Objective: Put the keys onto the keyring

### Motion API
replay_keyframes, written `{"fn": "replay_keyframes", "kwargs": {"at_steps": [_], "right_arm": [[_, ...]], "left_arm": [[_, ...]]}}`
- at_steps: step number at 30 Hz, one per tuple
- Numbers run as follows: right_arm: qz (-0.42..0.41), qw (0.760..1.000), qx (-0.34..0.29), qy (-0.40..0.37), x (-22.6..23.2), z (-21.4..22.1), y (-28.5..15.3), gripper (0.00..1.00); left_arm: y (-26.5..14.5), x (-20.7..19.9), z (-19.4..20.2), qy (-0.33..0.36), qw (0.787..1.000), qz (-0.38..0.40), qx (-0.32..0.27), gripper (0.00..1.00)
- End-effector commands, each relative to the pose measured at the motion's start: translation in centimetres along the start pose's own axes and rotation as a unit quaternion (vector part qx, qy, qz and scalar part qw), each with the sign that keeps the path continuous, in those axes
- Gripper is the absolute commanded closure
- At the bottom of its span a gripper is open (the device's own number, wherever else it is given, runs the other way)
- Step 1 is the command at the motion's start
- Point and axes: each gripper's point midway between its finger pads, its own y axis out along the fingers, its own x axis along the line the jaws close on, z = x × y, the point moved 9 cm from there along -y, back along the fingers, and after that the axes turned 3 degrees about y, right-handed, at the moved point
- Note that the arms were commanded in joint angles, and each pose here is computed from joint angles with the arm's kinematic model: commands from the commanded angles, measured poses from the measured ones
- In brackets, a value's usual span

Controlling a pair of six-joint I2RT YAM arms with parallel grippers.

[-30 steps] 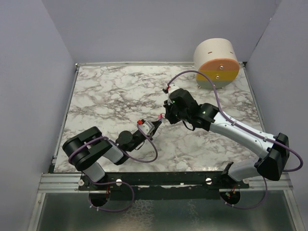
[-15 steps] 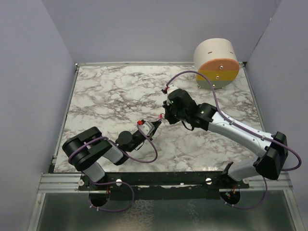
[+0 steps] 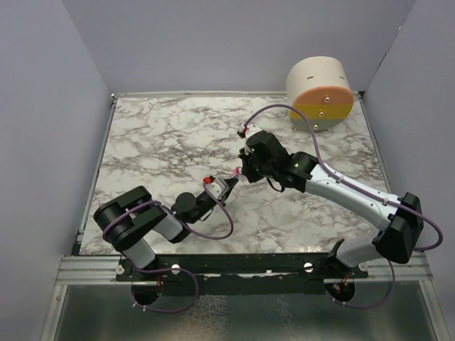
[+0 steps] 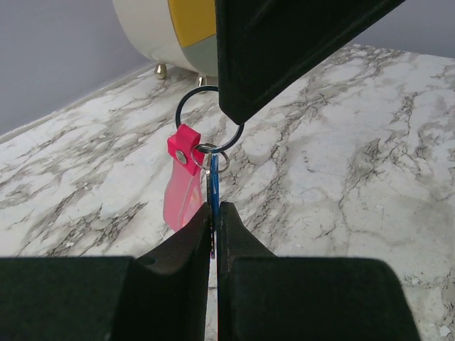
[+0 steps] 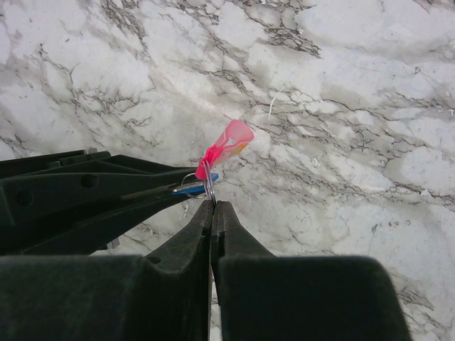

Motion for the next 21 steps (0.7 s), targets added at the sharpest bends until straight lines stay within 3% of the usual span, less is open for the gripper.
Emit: {"fn": "replay_keyframes", "kwargs": {"at_steps": [1, 21], "right_arm": [[-0.007, 1.0, -0.018, 0.001, 0.38, -0.93, 0.27, 0.99], [-0.017, 1.0, -0.022, 0.003, 0.68, -1.03, 0.84, 0.99]], "left_arm": [[1.14, 0.36, -3.67, -0.003, 0.993, -0.006, -0.114, 1.0], [1.52, 0.05, -3.79, -0.008, 0.993, 0.009, -0.118, 1.0]]}}
